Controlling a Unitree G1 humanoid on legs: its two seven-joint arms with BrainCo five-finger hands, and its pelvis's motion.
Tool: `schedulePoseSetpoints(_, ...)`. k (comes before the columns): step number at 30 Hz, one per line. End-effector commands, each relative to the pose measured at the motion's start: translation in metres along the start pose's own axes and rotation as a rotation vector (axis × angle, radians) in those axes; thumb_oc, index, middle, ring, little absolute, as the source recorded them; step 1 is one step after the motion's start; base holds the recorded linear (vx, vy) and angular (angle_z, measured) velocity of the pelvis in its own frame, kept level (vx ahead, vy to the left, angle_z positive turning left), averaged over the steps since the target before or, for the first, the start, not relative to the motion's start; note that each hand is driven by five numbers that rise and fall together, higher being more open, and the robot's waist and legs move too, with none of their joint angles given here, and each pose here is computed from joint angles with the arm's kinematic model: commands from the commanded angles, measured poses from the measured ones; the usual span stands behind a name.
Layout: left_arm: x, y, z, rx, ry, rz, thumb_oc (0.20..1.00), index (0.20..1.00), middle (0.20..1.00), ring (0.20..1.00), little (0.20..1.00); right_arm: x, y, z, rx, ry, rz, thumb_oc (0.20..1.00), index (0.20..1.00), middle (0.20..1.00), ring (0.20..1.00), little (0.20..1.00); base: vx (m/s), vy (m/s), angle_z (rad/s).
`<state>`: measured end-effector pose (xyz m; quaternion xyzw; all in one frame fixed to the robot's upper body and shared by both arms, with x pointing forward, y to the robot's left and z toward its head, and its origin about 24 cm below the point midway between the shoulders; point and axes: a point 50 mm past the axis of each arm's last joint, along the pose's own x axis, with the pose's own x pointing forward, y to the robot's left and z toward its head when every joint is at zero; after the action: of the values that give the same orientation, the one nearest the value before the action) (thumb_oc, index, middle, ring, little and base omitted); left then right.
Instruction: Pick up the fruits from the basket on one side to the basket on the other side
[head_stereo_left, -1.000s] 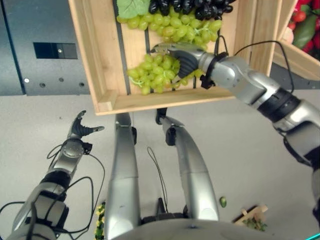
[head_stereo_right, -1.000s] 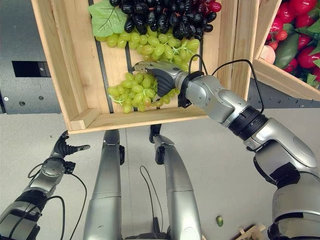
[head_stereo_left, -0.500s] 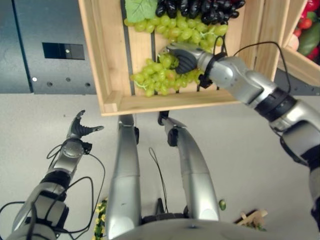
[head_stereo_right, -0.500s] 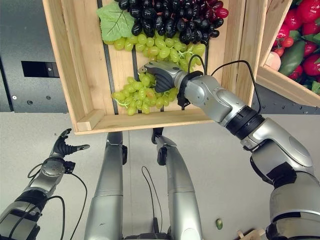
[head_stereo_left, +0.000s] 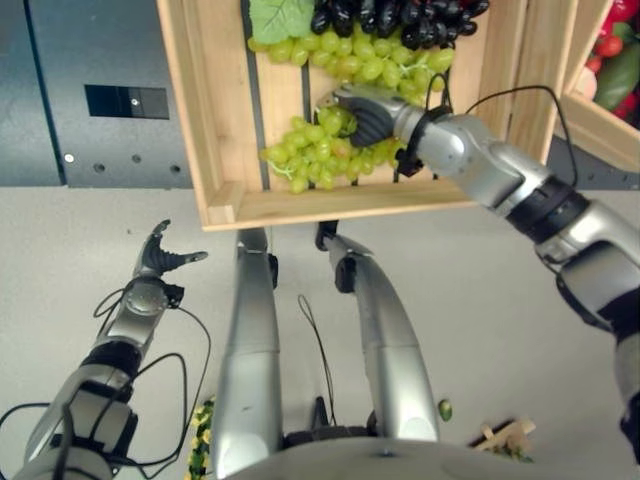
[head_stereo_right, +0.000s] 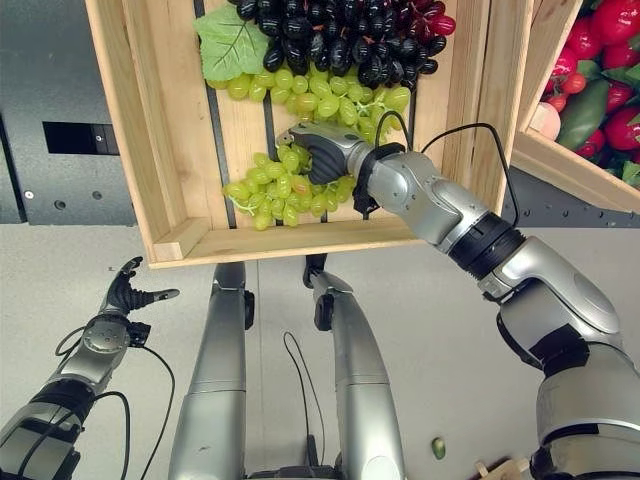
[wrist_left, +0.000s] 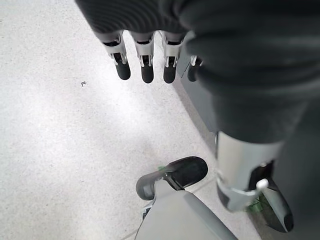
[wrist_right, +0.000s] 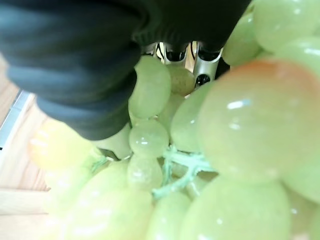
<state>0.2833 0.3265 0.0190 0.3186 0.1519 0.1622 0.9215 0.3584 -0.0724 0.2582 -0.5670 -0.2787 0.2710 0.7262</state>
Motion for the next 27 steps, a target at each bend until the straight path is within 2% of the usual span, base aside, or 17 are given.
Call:
schedulePoseSetpoints(1, -0.003, -0.004, -0.002, -0.070, 0.006, 0.015, 1.000, 1.000, 1.000, 1.000, 1.000, -0.008, 0.006, 0.011, 0.175, -0.089, 0.018, 0.200, 0.200, 0.200, 0.200, 0.200, 0.00, 0.000, 0.00)
schedulePoseSetpoints(4, -0.004, -0.003, -0.003, -0.074, 0.004, 0.012, 1.000, 1.000, 1.000, 1.000, 1.000, -0.014, -0.003, 0.019, 0.236, -0.155, -0.006, 0.200, 0.200, 0.200, 0.200, 0.200, 0.00, -0.004, 0.01)
schedulePoseSetpoints(7, -0.007, -0.004, -0.003, -0.080, -0.015, 0.009, 1.000, 1.000, 1.000, 1.000, 1.000, -0.028, -0.018, 0.029, 0.449, -0.276, -0.066, 0.200, 0.200, 0.200, 0.200, 0.200, 0.00, -0.006, 0.04)
schedulePoseSetpoints(13, -0.012, -0.005, -0.010, -0.077, -0.004, 0.008, 1.000, 1.000, 1.000, 1.000, 1.000, -0.042, -0.026, 0.035, 0.643, -0.378, -0.115, 0.200, 0.200, 0.200, 0.200, 0.200, 0.00, 0.001, 0.03)
schedulePoseSetpoints(27, -0.019, -0.014, -0.016, -0.074, -0.001, -0.007, 1.000, 1.000, 1.000, 1.000, 1.000, -0.064, -0.047, 0.039, 0.695, -0.466, -0.198, 0.200, 0.200, 0.200, 0.200, 0.200, 0.00, 0.000, 0.00)
